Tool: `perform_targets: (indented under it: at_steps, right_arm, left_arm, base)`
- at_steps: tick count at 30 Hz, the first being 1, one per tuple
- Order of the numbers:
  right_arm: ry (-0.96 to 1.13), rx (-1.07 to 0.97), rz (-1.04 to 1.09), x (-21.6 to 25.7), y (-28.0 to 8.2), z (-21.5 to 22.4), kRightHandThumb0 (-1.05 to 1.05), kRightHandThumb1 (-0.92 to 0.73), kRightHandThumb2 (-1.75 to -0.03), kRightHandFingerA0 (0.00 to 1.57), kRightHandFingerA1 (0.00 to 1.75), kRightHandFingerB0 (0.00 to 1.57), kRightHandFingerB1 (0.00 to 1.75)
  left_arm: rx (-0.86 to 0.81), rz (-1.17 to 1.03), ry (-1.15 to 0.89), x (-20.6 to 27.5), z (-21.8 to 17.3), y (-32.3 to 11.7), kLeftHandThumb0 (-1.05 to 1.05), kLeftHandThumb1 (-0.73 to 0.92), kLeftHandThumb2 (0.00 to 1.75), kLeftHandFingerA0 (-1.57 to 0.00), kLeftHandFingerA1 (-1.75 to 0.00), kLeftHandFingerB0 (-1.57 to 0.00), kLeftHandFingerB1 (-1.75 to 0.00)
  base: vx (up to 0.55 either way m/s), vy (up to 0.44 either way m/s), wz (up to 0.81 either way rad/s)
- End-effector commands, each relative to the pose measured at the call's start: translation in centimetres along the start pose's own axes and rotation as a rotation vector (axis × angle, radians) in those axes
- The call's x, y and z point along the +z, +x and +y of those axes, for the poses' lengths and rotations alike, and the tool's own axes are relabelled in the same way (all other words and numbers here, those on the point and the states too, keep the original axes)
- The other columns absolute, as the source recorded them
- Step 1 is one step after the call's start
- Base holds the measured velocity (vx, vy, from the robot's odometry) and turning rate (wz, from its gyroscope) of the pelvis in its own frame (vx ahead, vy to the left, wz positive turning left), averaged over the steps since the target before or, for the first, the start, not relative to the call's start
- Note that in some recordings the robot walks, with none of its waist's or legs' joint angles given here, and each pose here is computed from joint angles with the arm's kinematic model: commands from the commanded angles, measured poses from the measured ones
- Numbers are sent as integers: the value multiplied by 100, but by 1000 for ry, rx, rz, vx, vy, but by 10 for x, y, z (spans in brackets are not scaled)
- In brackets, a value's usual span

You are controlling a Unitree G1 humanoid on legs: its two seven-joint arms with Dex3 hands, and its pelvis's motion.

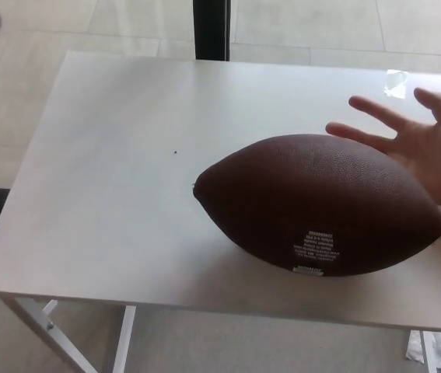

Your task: The robot uses both its hands to grab the left and right ends of a football kept in the middle of the desk infront of it, lifts it up and places it in the palm of a person

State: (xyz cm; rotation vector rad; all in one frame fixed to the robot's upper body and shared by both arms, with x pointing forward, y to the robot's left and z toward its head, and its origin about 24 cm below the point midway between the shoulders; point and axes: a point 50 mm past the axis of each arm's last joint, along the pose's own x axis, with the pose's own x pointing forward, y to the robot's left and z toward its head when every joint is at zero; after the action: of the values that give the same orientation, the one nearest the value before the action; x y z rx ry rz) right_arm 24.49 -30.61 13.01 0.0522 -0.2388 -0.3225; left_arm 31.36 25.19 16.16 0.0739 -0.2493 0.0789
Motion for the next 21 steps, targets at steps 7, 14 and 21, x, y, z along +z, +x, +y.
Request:
perform_targets:
  at_steps: [7,14,21]
  right_arm:
    - [-96,-2,322,-54,-23,14,-77,-87,-67,49,47,36,31]
    - [-151,-3,383,-68,-31,10,-84,-87,-67,49,48,36,32]
    - [-171,-22,372,-74,-32,3,-77,-90,-68,52,51,38,33]
  left_arm:
    - [-35,282,117,-50,-28,-17,-80,91,67,-41,-54,-26,-42]
    - [-53,323,128,-63,-31,-31,-78,92,67,-44,-56,-29,-44]
    - [-72,387,124,-78,-25,-48,-81,92,68,-42,-55,-25,-41]
  base:
    - [0,0,0]
    - [0,0,0]
    - [0,0,0]
